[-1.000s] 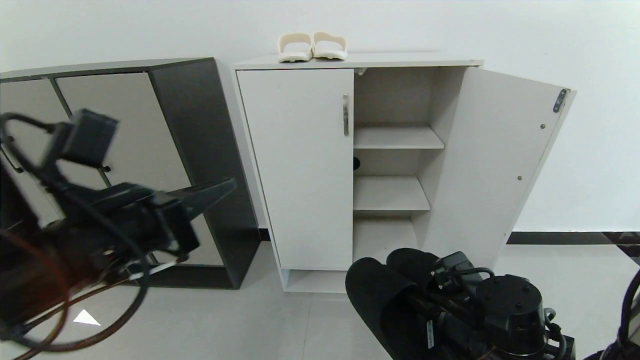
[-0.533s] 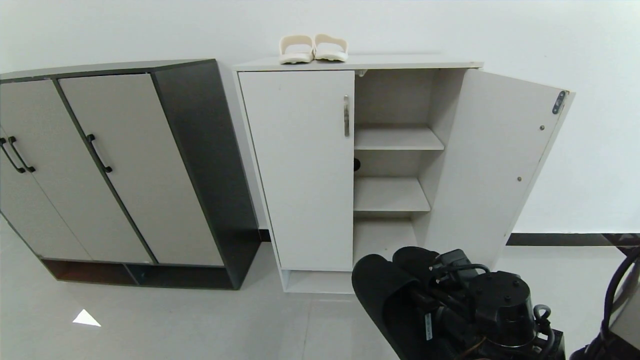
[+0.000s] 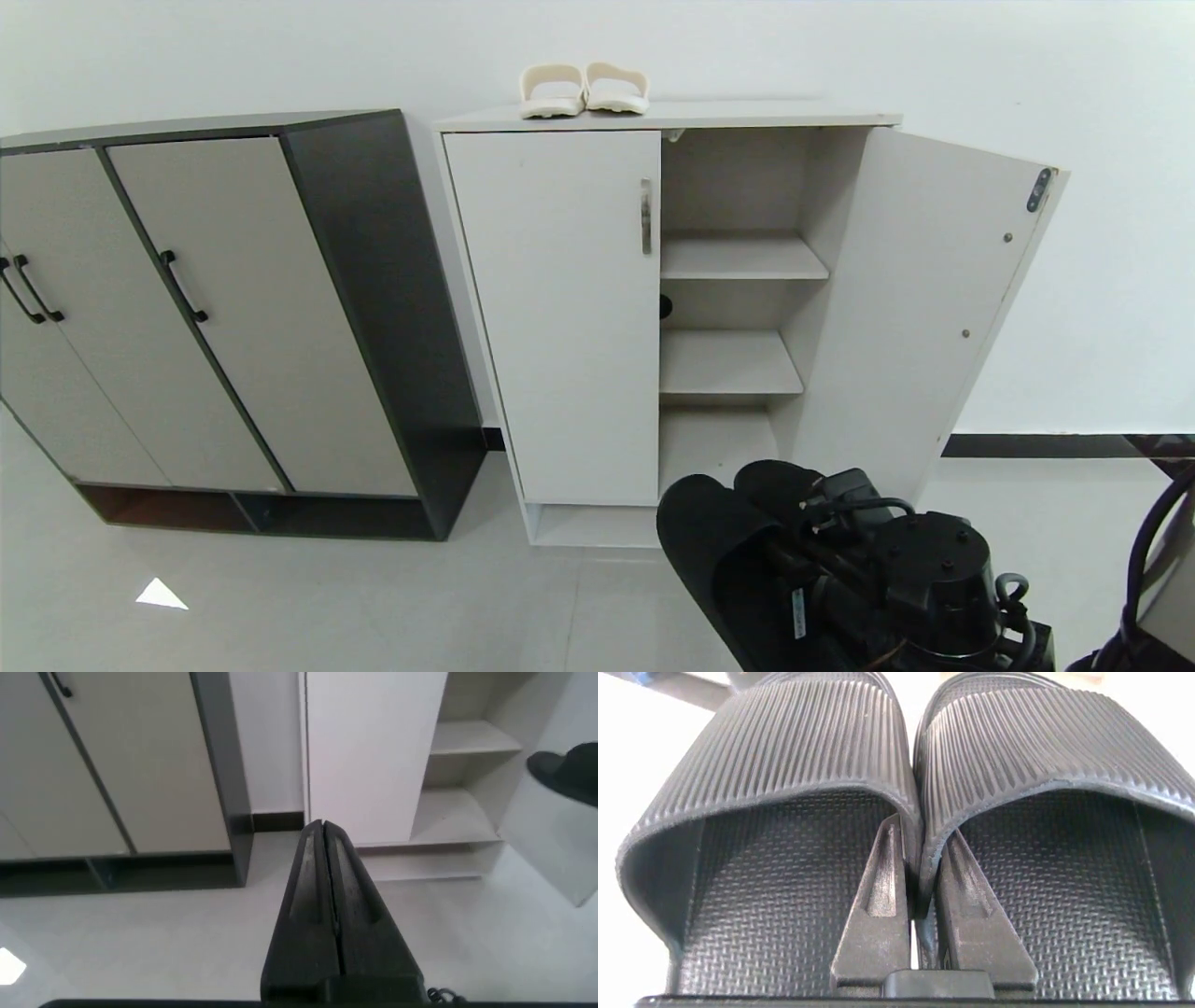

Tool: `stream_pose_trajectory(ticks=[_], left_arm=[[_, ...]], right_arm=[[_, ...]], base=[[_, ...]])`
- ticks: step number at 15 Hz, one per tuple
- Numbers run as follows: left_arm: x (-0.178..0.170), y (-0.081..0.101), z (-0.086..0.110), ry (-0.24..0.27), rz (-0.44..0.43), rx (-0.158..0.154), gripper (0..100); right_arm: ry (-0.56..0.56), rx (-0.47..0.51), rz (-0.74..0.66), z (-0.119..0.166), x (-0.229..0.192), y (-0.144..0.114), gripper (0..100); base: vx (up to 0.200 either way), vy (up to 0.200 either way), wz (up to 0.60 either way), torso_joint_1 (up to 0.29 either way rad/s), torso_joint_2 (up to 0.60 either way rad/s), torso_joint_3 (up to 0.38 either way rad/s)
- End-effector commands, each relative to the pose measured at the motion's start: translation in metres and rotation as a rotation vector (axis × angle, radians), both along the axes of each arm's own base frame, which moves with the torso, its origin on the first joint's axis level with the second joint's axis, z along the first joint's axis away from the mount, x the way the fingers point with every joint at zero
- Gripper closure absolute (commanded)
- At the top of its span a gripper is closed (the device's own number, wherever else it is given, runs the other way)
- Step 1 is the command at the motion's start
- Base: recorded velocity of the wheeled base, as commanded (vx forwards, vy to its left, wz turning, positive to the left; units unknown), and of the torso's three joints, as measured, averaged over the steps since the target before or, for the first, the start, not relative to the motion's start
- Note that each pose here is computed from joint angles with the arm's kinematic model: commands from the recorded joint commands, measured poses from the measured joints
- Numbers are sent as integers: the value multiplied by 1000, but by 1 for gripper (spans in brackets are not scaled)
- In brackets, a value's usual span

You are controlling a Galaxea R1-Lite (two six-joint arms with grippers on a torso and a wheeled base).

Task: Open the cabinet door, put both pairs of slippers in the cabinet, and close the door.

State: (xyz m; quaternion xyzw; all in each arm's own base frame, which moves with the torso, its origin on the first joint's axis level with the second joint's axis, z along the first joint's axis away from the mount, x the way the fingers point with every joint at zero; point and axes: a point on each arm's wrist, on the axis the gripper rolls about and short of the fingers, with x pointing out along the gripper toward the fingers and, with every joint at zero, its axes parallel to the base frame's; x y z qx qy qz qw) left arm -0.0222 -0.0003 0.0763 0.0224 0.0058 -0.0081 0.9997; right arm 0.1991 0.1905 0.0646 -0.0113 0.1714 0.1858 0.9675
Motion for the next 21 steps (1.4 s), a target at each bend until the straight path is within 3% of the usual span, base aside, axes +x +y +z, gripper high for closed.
stream_pose_trajectory(ticks=[1, 2, 4, 9, 11, 17, 21], left_arm=[[-1, 0, -1, -10, -1, -19, 100], [-1, 0, -1, -10, -1, -39, 100], [-1, 0, -1, -10, 1, 3, 100], [-1, 0, -1, -10, -1, -2, 100], [-1, 0, -1, -10, -1, -2, 100], [-1, 0, -1, -10, -2, 0, 100], [-1, 0, -1, -10, -2, 0, 100]], right_arm=[[-21, -3, -31, 1, 3, 7, 100], [-52, -10, -105, 2, 11, 13, 100], [-111, 0, -216, 5, 27, 26, 100], [-188, 21, -426, 30, 91, 62, 100], [-193, 19, -444, 22, 101, 70, 100], [-182, 22, -447, 15, 101, 71, 100], [-179, 12, -449, 11, 101, 73, 100]], base=[[0, 0, 0, 0, 0, 0], [0, 0, 0, 0, 0, 0], [0, 0, 0, 0, 0, 0], [0, 0, 0, 0, 0, 0], [0, 0, 0, 0, 0, 0], [0, -200, 0, 2, 2, 3], [0, 0, 0, 0, 0, 0]])
